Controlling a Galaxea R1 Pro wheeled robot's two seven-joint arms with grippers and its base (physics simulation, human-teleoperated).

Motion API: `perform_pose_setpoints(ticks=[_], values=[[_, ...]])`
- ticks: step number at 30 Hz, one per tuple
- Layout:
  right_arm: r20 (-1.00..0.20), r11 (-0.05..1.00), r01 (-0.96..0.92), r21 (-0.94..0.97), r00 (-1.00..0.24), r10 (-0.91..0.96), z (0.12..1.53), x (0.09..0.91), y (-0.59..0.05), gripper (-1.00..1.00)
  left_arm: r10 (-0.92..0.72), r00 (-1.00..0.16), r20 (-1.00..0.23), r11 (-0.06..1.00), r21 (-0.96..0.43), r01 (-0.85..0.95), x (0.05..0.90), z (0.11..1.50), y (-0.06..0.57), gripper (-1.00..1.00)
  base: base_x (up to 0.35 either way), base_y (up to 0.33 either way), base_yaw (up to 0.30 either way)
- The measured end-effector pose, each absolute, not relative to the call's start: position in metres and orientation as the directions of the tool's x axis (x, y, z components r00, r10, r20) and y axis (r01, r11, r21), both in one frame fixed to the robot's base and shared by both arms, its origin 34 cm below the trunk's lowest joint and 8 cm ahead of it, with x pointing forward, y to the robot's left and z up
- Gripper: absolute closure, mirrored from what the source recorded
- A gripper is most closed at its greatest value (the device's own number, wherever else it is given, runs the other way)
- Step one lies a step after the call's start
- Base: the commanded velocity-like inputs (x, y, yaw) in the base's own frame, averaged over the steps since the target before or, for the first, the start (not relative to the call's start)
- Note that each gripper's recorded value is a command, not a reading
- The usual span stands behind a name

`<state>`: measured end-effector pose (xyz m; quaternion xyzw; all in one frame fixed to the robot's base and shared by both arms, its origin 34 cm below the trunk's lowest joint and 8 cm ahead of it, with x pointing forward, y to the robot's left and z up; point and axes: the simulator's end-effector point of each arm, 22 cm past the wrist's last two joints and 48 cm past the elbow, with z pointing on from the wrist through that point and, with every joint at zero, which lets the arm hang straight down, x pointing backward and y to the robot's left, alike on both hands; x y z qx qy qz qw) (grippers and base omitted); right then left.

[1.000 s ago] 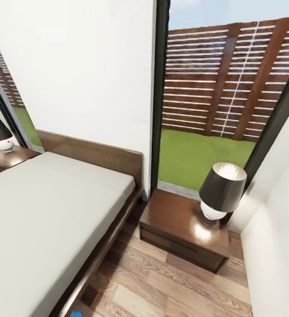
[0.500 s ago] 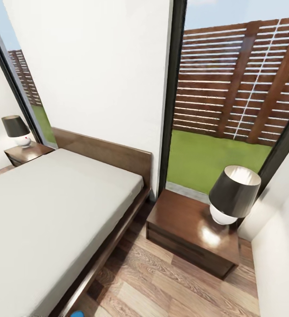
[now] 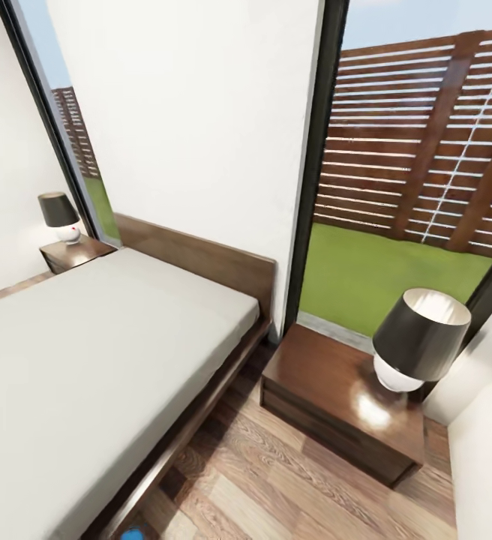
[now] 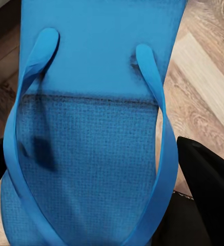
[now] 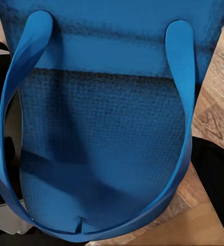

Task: In the bedroom, move the book from the bed onto either nightstand, and place the two sandals side by side next to the bed.

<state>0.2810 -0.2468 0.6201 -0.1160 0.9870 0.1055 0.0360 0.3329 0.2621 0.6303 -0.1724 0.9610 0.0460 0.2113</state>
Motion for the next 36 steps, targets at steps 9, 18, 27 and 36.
perform_pose_setpoints(ticks=[9,18,27,36], values=[[-0.096,0.951,-0.237,0.2,-0.97,-0.221,0.6201,0.2809,-0.2464,1.0,-0.312,-0.851,-0.422,0.936,0.015,-0.351,0.3329,0.6304,0.262,1.0,-0.081,-0.111,0.288],[-0.096,0.95,-0.237,0.201,-0.97,-0.222,0.6202,0.2809,-0.2458,1.0,-0.311,-0.851,-0.422,0.937,0.015,-0.35,0.3329,0.6304,0.262,1.0,-0.008,-0.012,0.291],[-0.096,0.95,-0.239,0.2,-0.97,-0.223,0.6201,0.2808,-0.2462,1.0,-0.311,-0.852,-0.422,0.937,0.016,-0.35,0.3322,0.6303,0.262,1.0,-0.001,-0.001,0.291],[-0.096,0.95,-0.239,0.203,-0.97,-0.224,0.6201,0.2808,-0.2441,1.0,-0.312,-0.852,-0.421,0.936,0.016,-0.351,0.3322,0.6302,0.262,1.0,-0.091,-0.078,0.291]])
